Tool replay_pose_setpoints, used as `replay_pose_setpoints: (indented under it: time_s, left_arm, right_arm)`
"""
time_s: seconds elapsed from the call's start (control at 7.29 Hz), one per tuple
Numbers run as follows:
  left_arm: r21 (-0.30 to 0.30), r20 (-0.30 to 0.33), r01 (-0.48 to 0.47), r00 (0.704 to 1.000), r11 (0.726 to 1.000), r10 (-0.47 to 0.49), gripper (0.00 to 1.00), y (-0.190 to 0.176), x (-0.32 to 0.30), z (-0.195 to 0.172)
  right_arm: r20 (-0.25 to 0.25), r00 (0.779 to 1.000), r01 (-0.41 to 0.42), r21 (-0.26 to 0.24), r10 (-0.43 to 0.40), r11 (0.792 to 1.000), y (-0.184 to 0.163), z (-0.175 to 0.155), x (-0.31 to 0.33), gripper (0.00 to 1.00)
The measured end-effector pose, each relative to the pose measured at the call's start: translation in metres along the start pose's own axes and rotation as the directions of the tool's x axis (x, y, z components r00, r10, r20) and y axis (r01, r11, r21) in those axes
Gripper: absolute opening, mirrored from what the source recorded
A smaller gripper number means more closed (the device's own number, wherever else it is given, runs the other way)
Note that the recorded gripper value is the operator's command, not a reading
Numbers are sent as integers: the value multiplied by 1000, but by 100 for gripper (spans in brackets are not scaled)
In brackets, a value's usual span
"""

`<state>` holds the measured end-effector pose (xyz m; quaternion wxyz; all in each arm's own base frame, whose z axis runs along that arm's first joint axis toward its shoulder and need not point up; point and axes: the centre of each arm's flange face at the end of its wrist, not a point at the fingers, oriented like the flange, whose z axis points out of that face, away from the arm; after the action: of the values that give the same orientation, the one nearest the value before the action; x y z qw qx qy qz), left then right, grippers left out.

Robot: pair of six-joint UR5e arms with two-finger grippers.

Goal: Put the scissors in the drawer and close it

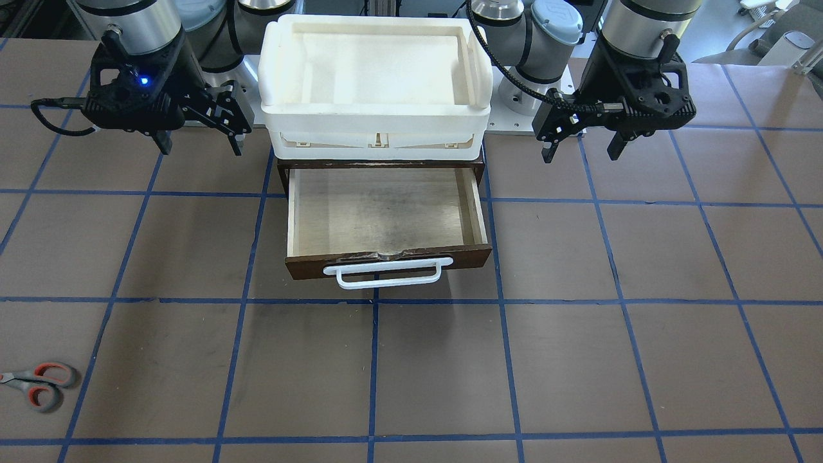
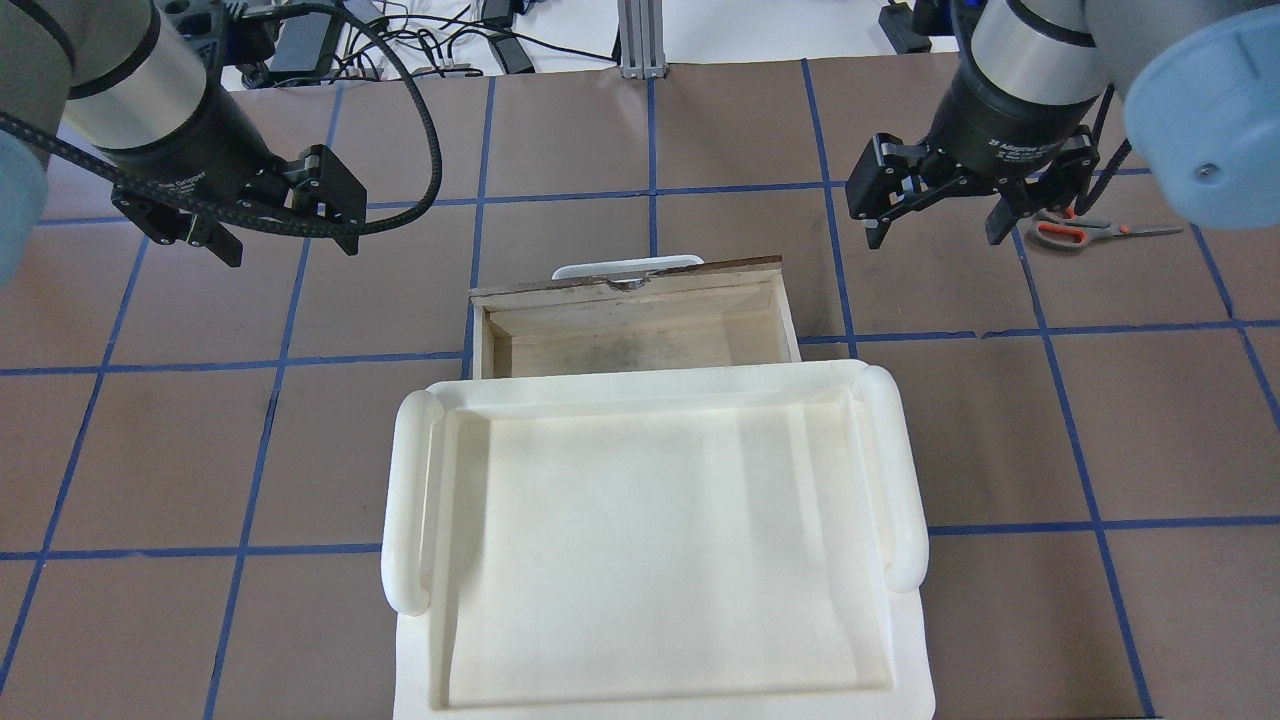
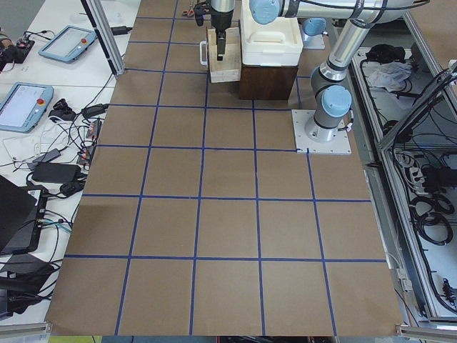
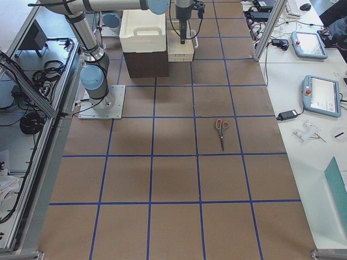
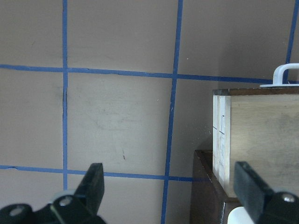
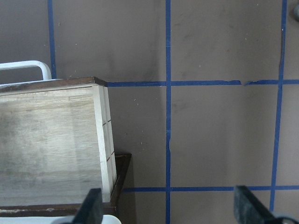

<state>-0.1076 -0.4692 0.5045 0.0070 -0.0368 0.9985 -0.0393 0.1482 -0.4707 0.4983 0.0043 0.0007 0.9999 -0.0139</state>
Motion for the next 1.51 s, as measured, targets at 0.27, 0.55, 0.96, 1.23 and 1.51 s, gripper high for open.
replay_pose_setpoints:
  time_s: [0.27, 0.55, 0.96, 1.23, 1.51]
  left_arm:
    - [0, 0, 0, 1000, 1000, 0, 100, 0, 0, 0]
    - [-1, 0, 0, 1000, 1000, 0, 100, 0, 0, 0]
    - [-2, 0, 0, 1000, 1000, 0, 100, 1, 1, 0]
    - [-3, 0, 1, 1000, 1000, -1, 100, 1, 0, 1]
    - [-4, 0, 1, 1000, 1000, -1, 100, 3, 0, 3]
  right_arm:
    - [2, 1000, -2, 1, 2, 1000, 0, 0, 0, 100]
    - [7, 1000, -4, 7, 4, 1000, -1, 0, -1, 100]
    - [5, 1000, -15, 20, 15, 1000, -3, -2, 1, 100]
    - [5, 1000, -11, 31, 11, 999, -5, -4, 4, 100]
    - [7, 1000, -4, 51, 3, 999, -7, -6, 5, 100]
